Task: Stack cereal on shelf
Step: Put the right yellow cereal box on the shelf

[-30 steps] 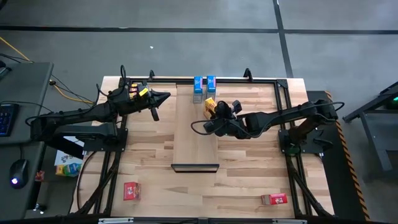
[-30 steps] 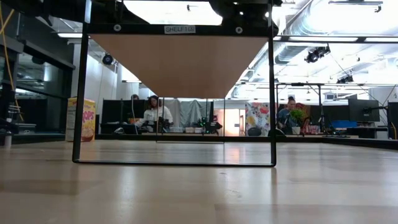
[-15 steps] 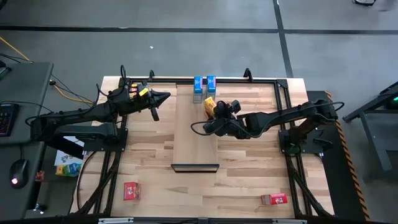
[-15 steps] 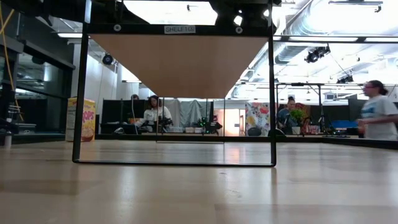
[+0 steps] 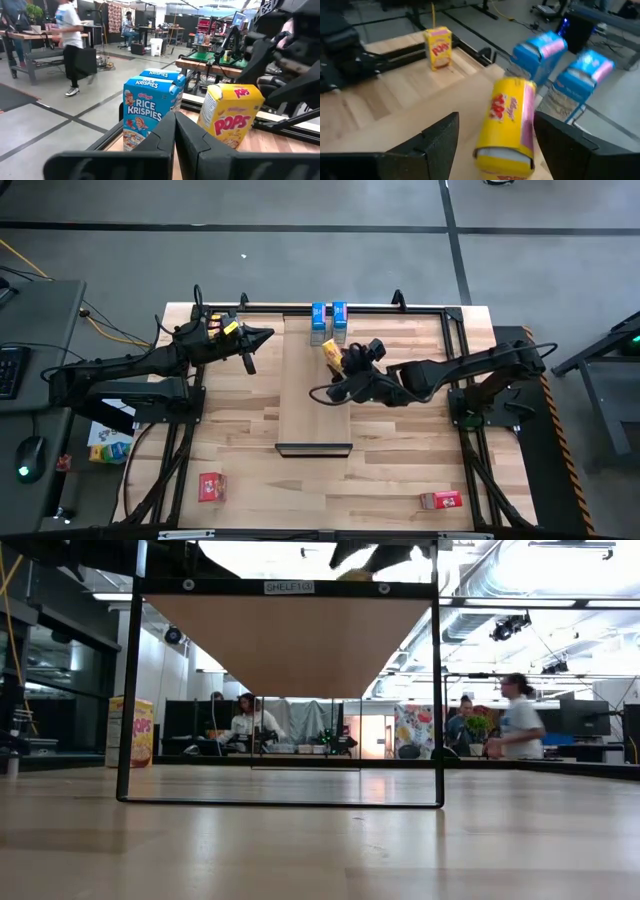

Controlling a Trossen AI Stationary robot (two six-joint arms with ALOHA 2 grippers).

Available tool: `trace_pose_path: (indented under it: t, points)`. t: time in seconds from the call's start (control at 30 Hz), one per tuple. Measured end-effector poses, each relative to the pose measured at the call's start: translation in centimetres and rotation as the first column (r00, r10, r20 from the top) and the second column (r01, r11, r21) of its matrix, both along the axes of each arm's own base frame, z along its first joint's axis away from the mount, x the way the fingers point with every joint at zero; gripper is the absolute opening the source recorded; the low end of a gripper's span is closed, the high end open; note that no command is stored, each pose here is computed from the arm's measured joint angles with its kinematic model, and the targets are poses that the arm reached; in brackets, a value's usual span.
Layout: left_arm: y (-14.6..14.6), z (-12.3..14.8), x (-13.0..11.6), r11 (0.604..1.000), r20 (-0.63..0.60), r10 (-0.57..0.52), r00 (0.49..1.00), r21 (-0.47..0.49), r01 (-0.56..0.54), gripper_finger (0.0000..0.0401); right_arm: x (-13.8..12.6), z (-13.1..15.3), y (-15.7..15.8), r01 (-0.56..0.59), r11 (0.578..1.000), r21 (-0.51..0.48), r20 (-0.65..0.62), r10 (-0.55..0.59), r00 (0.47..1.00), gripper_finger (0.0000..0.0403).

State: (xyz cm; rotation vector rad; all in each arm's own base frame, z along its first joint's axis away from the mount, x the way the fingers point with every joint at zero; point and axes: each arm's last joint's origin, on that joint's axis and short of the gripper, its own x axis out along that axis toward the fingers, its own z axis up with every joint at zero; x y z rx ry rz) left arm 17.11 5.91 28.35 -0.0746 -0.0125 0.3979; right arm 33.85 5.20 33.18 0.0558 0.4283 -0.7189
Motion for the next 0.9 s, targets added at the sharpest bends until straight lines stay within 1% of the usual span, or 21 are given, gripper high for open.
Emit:
trace_pose_path:
  t: [0.13,0.27,0.33,0.47,0.57,0.73,0.83,0.9]
  points:
    - [0.0,0.0,0.0,1.0,-0.001,0.0,1.0,0.0,0.0,0.0,-0.2,1.1,0.9,-0.046,0.998,-0.034,-0.015,0.045,0.999,0.0249]
    - [0.0,0.0,0.0,1.0,-0.001,0.0,1.0,0.0,0.0,0.0,-0.3,1.7,1.3,-0.064,0.996,-0.064,-0.038,0.062,0.997,0.0249]
    - [0.0,0.0,0.0,1.0,-0.001,0.0,1.0,0.001,0.0,0.0,-0.5,1.7,1.3,-0.063,0.995,-0.075,-0.065,0.059,0.996,0.0249]
    - [0.0,0.0,0.0,1.0,-0.004,0.0,1.0,0.006,0.0,0.0,-1.3,1.9,1.0,-0.031,0.991,-0.131,-0.123,0.015,0.992,0.0249]
    - [0.0,0.0,0.0,1.0,-0.006,0.0,1.0,0.006,0.0,0.0,-2.8,2.9,0.8,-0.015,0.993,-0.116,-0.11,0.002,0.994,0.0249]
    - [0.0,0.0,0.0,1.0,-0.007,0.0,1.0,0.006,0.0,0.0,-6.0,4.5,1.0,0.025,0.994,-0.102,-0.085,-0.034,0.996,0.0248]
    - [0.0,0.0,0.0,1.0,-0.007,0.0,1.0,0.006,0.0,0.0,-7.5,4.2,1.1,0.058,0.995,-0.082,-0.121,-0.068,0.99,0.0238]
    - [0.0,0.0,0.0,1.0,-0.006,0.0,1.0,0.006,0.0,0.0,-8.2,3.6,1.0,0.103,0.992,-0.07,-0.147,-0.112,0.983,0.0221]
